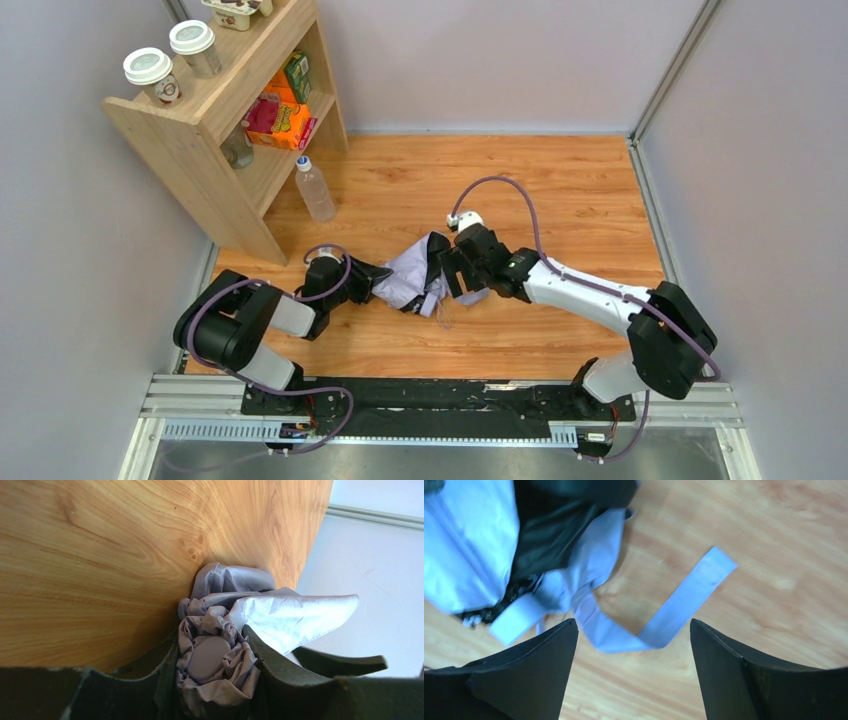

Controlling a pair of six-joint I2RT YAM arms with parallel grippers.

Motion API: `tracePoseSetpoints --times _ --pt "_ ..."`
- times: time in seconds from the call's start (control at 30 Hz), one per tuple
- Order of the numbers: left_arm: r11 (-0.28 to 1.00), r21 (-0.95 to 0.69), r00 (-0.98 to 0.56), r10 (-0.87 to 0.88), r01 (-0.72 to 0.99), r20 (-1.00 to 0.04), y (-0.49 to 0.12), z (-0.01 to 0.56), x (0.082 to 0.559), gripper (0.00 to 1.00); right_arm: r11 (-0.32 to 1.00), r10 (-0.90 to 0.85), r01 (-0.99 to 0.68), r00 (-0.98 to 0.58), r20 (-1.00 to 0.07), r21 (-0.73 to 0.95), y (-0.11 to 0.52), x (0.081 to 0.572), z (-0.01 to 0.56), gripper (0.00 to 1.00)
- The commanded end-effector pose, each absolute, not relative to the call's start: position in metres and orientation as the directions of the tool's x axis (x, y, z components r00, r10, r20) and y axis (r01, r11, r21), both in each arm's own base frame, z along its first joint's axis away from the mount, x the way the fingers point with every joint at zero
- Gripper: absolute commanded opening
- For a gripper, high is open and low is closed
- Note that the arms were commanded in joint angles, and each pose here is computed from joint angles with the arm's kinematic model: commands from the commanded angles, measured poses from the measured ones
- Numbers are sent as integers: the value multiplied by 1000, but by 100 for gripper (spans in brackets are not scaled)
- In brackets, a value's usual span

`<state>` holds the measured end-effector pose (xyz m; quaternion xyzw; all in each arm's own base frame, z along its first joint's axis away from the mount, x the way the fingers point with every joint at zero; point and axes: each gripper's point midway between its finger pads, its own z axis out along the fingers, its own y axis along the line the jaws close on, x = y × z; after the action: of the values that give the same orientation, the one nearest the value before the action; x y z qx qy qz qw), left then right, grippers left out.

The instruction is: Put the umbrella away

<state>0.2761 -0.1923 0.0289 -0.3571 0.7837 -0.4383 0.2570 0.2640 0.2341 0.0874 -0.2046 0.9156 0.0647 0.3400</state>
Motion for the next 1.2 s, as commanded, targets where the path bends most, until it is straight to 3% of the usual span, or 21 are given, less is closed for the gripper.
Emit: tracePoseSetpoints --times 0.0,0.17,0.27,0.33,0.57,0.7,0.83,1.17 --pt "483 -762 -648 -753 -432 -111 -176 -14 244 0 856 -331 -506 -692 -641 104 255 233 75 85" --pt "480 -766 -650 -752 -427 -109 -177 -9 245 0 915 -323 -404 -721 -614 -7 243 227 50 87" --pt "474 -774 -656 -748 -420 -102 -179 -5 245 0 957 -287 -250 -726 -625 -148 223 241 36 81" --pt "466 -776 -663 -744 -425 -84 -181 -4 242 0 968 -248 -164 -710 -659 -187 214 252 28 68" --pt "395 -847 -679 -732 -356 -56 -191 16 238 0 968 -232 -34 -514 -826 -250 208 296 46 2" --pt "290 -932 -685 -725 -218 -66 -202 55 246 0 976 -217 -53 -385 -897 -213 219 333 73 0" --pt "247 -959 -694 -714 -136 -86 -207 79 249 0 988 -130 -129 -357 -925 -89 247 374 97 0" --pt "316 -936 -682 -719 -153 -131 -201 77 250 0 915 128 -342 -262 -957 216 339 418 157 0"
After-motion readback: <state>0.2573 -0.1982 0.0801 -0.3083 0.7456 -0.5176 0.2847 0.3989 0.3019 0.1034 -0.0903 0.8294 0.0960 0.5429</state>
